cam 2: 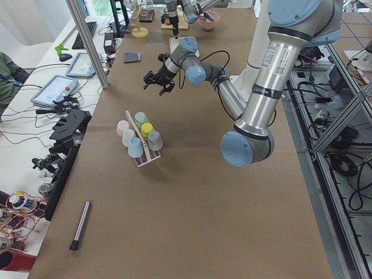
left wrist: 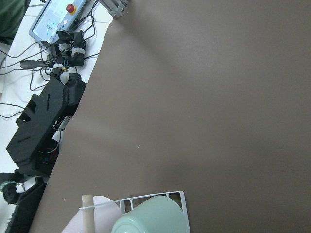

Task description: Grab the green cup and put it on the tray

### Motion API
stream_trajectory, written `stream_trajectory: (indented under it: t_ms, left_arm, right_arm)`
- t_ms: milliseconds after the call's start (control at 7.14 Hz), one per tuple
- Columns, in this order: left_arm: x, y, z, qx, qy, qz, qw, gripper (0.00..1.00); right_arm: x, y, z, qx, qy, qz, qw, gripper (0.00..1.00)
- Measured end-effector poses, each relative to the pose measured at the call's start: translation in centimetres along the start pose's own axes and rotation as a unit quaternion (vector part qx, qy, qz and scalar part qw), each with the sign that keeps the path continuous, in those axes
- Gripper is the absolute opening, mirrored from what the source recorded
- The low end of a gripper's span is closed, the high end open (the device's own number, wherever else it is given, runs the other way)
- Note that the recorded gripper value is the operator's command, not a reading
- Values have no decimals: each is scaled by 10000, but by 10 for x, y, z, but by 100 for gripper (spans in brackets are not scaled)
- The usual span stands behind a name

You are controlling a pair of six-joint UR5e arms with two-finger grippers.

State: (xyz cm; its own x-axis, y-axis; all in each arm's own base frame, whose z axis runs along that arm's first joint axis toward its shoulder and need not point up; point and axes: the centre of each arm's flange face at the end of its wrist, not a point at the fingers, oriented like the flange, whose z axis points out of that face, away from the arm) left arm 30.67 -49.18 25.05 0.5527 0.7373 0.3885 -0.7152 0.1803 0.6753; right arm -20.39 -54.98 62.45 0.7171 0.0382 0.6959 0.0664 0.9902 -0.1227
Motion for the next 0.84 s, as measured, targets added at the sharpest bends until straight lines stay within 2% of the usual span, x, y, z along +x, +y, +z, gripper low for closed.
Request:
stream_trajectory:
  t_ms: [140,280,560,700,841]
  left_arm:
    - [1,-9,1,-296,-335,464,9979,99]
    - [0,-13,3,-598,-740,970,9907,99]
    - [2,-24,15,-1054,-1185,1982,9672,99]
    - [12,-31,19,-1278,-1436,2350,9528,99]
    - [29,-35,25,-1540,-1669,2715,9353,99]
  right_arm:
    - [5,5,2,-27,-6,12,10000,63]
    - [8,7,3,-39,-11,17,10000,63]
    - [8,8,4,-61,-32,15,10000,63]
    - [8,9,5,-75,-37,20,10000,63]
    - [8,9,6,-88,-35,23,10000,57]
